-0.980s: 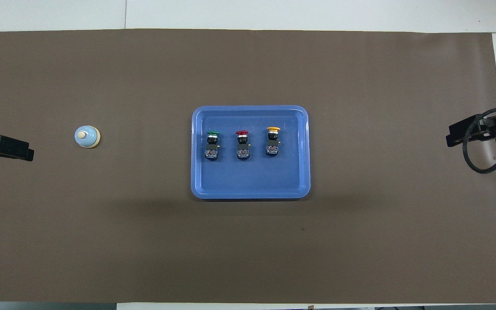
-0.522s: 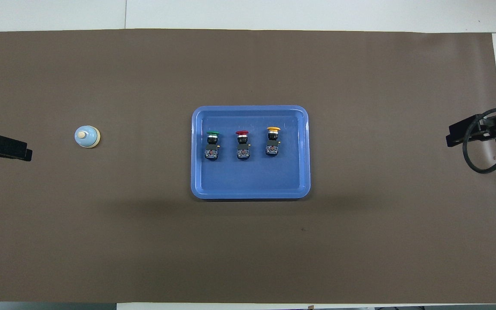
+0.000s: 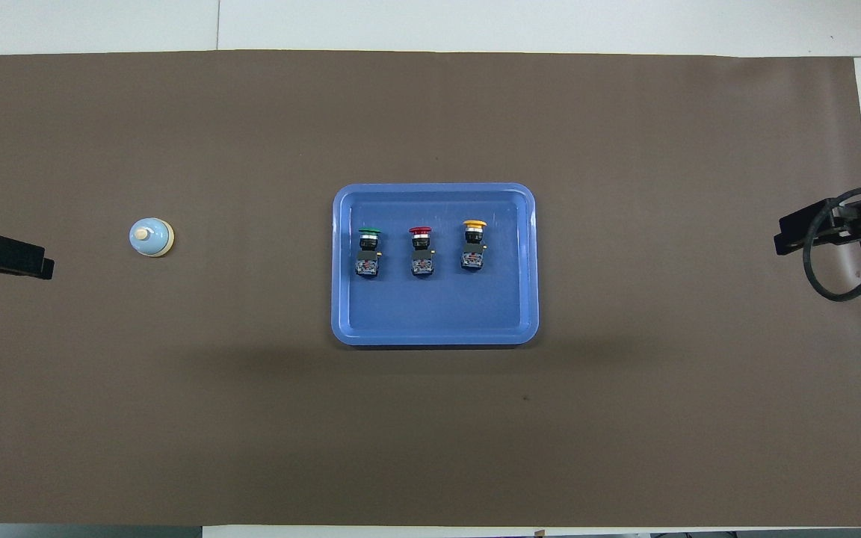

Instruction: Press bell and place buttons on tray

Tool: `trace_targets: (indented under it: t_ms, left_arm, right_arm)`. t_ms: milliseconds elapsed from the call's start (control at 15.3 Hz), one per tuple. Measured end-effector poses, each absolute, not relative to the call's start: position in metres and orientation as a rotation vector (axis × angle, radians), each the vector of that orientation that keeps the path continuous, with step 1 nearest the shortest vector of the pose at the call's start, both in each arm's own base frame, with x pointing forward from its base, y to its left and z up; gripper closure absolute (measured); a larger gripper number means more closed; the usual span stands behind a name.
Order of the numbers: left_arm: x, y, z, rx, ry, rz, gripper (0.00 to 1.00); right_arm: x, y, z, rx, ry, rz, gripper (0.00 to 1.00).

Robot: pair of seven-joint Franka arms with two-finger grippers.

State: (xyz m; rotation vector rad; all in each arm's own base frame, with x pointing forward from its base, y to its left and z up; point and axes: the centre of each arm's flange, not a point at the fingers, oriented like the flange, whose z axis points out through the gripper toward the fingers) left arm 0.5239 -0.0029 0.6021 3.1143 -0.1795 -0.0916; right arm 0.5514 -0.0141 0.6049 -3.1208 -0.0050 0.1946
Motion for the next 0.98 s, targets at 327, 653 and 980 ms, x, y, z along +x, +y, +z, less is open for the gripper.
trace_targets:
  t_ms: [327,653,980]
  left_arm:
    - [0.5238,-0.0024,0.6021,3.114,-0.178,-0.092,0.00]
    - [0.5242,-0.0011,0.6025,3.115,-0.174,-0.087,0.00]
    - [0.5244,-0.0001,0.6046,3.115,-0.172,-0.079,0.00]
  right_arm:
    - [0.5514,-0.0141,0.6049,-3.121,-0.005,0.195,0.00]
    - [0.5514,-0.0141,0.6049,-3.121,-0.005,0.195,0.00]
    - [0.5514,-0.0141,0.6049,-3.121,-0.005,0.195,0.00]
